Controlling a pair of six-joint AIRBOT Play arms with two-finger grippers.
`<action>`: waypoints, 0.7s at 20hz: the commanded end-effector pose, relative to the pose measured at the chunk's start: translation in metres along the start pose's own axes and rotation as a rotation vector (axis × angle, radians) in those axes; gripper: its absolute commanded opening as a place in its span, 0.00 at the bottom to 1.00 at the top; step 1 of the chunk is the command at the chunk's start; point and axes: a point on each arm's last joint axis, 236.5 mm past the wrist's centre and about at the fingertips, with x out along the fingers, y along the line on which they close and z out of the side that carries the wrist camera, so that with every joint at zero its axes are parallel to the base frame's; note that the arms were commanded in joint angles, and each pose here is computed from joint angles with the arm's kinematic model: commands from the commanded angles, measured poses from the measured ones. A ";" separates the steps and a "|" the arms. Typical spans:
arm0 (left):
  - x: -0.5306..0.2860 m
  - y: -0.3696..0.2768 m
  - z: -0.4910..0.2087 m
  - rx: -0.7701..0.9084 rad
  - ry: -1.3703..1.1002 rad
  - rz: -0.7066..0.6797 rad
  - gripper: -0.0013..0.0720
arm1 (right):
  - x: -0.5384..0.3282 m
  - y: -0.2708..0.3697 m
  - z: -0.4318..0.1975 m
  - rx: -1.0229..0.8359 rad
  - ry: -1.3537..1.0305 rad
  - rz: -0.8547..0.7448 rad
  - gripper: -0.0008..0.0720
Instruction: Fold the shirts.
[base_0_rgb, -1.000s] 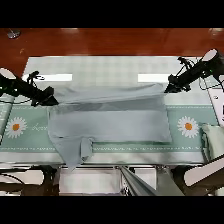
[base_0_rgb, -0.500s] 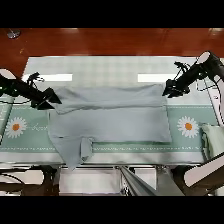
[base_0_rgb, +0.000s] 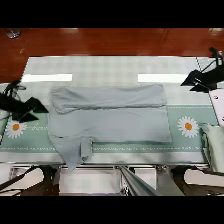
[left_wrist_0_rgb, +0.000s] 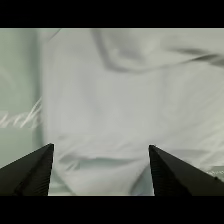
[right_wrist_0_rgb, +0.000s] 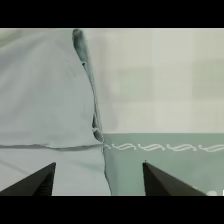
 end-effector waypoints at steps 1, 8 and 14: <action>0.017 0.045 -0.055 -0.296 -0.018 -0.049 0.98 | -0.012 -0.023 -0.036 0.065 -0.158 -0.017 0.86; 0.061 0.040 -0.106 -0.291 0.099 -0.120 0.98 | 0.055 0.007 -0.128 0.174 -0.036 0.188 0.86; 0.081 0.021 -0.115 -0.176 0.145 -0.092 0.98 | 0.057 0.012 -0.133 0.189 -0.020 0.210 0.86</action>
